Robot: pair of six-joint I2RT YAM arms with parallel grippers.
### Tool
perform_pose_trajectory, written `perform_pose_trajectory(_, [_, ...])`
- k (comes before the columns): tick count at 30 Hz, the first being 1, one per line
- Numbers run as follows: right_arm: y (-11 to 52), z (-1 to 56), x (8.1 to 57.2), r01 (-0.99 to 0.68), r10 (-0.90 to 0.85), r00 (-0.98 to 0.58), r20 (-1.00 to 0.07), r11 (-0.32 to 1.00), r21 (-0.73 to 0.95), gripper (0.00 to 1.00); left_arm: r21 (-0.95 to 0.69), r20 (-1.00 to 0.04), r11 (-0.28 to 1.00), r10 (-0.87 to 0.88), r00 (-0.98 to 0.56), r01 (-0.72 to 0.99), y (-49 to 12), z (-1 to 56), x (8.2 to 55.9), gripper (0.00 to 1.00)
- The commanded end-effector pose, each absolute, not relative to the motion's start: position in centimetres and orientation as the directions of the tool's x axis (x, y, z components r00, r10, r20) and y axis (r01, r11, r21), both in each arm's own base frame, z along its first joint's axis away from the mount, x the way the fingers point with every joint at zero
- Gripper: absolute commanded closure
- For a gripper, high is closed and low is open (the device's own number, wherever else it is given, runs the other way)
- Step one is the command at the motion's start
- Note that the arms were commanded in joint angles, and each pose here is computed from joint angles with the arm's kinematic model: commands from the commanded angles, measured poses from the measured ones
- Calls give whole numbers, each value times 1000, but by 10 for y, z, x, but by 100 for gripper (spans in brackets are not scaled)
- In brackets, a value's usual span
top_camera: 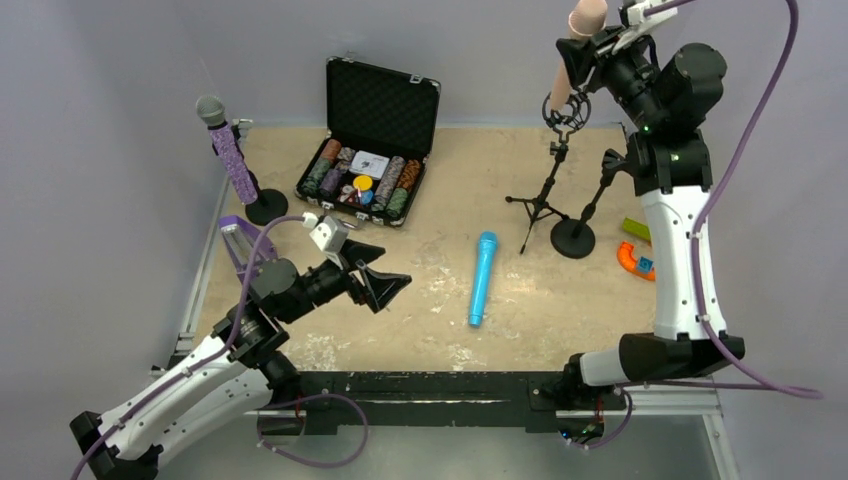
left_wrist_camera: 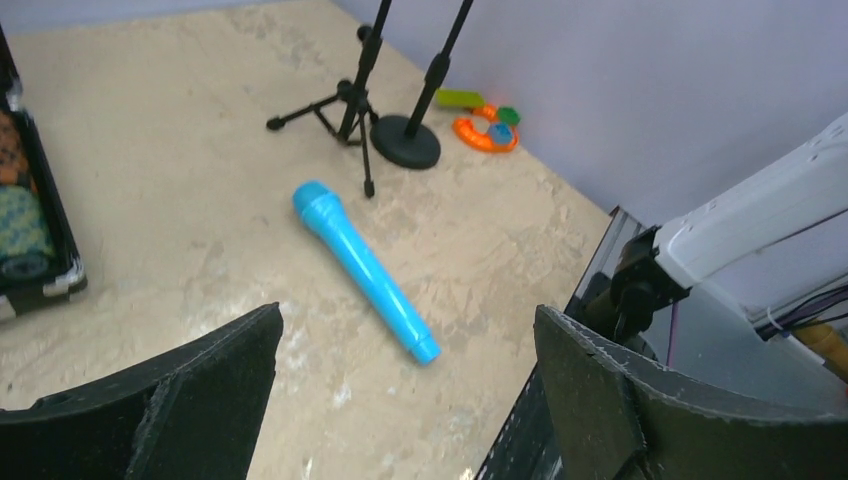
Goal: Attach the microphones to the stand
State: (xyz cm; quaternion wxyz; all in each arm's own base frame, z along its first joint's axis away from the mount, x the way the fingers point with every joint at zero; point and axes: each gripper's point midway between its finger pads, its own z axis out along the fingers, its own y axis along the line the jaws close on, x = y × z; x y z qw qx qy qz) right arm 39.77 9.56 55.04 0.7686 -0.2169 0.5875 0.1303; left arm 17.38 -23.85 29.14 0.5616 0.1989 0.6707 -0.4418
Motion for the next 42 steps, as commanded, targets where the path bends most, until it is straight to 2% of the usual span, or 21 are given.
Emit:
perform_pose_trajectory(1, [50,573,423,-199,-107,338,-935,963,-182,100,-415,-910,554,-244,-335,722,-227,274,170,1])
perform_pose_trajectory(11, [29,550,453,-96,-110,330,-937,984,-149,100,-396,-917,554,-200,-344,732,-230,271,169,1])
perform_pose_trajectory(24, [46,475,472,-208,-40,228,-973,974,-89,99,-404,-913,544,-196,-357,736,-232,268,167,1])
perform_pose_trajectory(30, [51,426,469,-246,-35,163,-986,966,-75,94,-404,-914,533,-192,-359,744,-234,267,165,1])
perform_pose_trajectory(31, [51,420,468,-250,-33,153,-988,966,-71,91,-403,-914,533,-191,-359,744,-234,267,165,1])
perform_pose_trajectory(34, [50,409,461,-260,-19,133,-991,964,-54,74,-407,-912,530,-193,-361,744,-234,266,164,1])
perform_pose_trajectory(39, [52,409,447,-288,-9,126,-992,956,-46,33,-408,-912,516,-193,-362,753,-235,267,162,1])
perform_pose_trajectory(42, [53,423,435,-297,-6,145,-989,953,-50,16,-408,-912,512,-192,-362,756,-236,267,161,1])
